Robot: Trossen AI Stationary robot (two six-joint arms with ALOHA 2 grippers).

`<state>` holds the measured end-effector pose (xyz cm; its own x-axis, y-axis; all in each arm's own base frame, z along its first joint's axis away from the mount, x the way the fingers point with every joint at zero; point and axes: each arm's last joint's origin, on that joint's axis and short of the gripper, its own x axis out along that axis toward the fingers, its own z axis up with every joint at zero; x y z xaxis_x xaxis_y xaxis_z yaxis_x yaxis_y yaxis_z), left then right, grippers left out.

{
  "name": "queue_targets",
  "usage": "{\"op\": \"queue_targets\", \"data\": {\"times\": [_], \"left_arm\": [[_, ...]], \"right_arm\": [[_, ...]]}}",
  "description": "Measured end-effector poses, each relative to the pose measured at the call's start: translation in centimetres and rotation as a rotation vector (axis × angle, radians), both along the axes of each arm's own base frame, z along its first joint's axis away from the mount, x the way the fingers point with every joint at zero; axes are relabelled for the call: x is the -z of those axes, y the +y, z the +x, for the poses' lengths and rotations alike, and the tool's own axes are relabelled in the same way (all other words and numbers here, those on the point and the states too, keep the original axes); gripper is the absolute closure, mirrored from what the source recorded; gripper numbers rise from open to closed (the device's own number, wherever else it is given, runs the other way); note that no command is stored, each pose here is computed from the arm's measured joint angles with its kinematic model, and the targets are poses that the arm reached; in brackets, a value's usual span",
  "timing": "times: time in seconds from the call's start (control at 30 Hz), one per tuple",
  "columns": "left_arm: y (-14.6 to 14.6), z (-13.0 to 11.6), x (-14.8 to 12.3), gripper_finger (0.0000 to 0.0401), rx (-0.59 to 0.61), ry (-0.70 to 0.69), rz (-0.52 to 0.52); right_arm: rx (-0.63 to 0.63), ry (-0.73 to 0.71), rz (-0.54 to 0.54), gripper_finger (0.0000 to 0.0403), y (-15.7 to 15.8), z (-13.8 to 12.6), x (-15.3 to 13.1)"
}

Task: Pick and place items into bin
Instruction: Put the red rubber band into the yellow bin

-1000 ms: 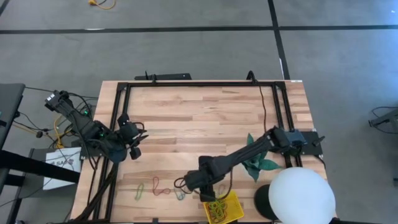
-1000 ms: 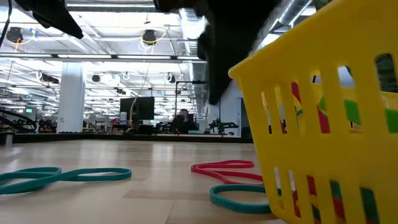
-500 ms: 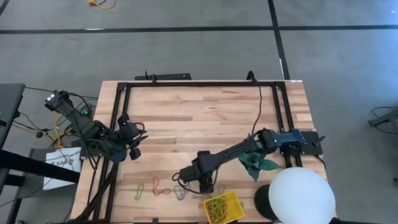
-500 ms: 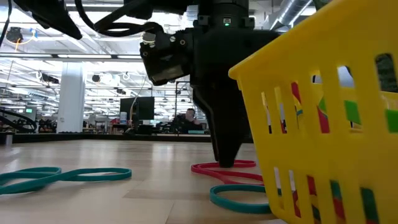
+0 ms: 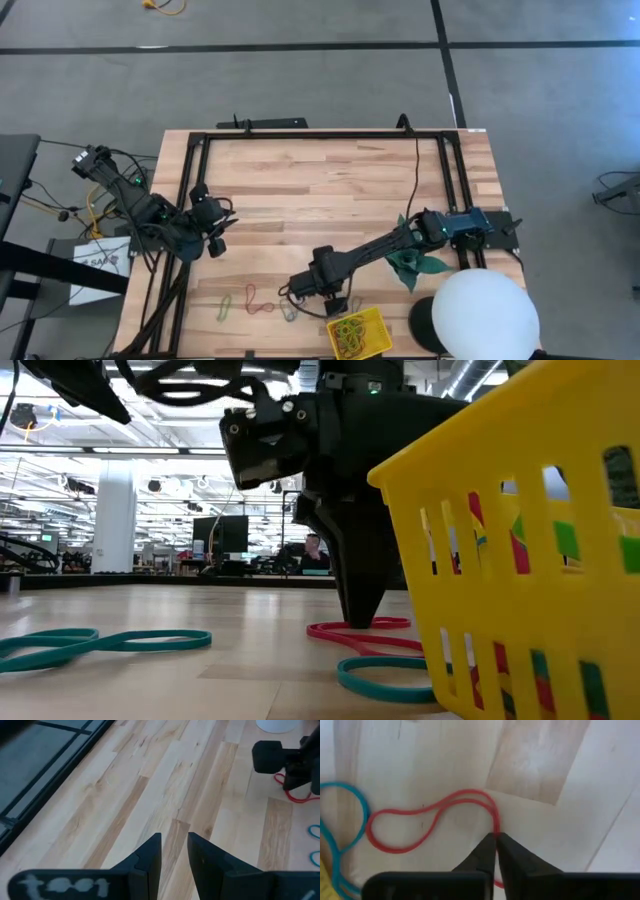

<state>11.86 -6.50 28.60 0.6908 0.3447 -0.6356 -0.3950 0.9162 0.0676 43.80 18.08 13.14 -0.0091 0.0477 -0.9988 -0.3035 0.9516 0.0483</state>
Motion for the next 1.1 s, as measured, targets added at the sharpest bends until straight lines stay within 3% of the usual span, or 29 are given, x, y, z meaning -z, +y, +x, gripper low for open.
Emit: {"op": "queue_targets", "data": {"times": [0.2,0.37,0.47,0.67,0.9,1.03,1.1], "left_arm": [[0.0,0.0,0.0,0.0316,-0.003,-0.002,-0.003],[0.0,0.0,0.0,0.0316,-0.002,0.003,-0.022],[0.0,0.0,0.0,0.0316,-0.001,0.004,-0.025],[-0.1,0.0,0.0,0.0316,0.001,0.008,-0.03],[-0.1,0.0,0.0,0.0316,0.007,0.01,-0.024],[-0.1,0.0,0.0,0.0316,0.012,0.011,-0.017],[-0.1,0.0,0.0,0.0316,0.011,0.009,-0.019]], "right_arm": [[-0.028,0.029,0.012,0.0398,1.2,-0.4,-2.6],[-0.025,-0.056,0.029,0.0401,2.1,-1.0,-9.2],[-0.025,-0.135,0.014,0.0401,2.4,-1.9,-11.9],[0.172,-0.223,0.064,0.0402,3.6,-6.0,-18.1],[0.197,-0.234,0.132,0.0402,8.4,-9.7,-19.4],[0.251,-0.189,0.115,0.0403,10.5,-10.1,-17.2],[0.28,-0.142,0.056,0.0403,11.0,-10.2,-15.7]]}}
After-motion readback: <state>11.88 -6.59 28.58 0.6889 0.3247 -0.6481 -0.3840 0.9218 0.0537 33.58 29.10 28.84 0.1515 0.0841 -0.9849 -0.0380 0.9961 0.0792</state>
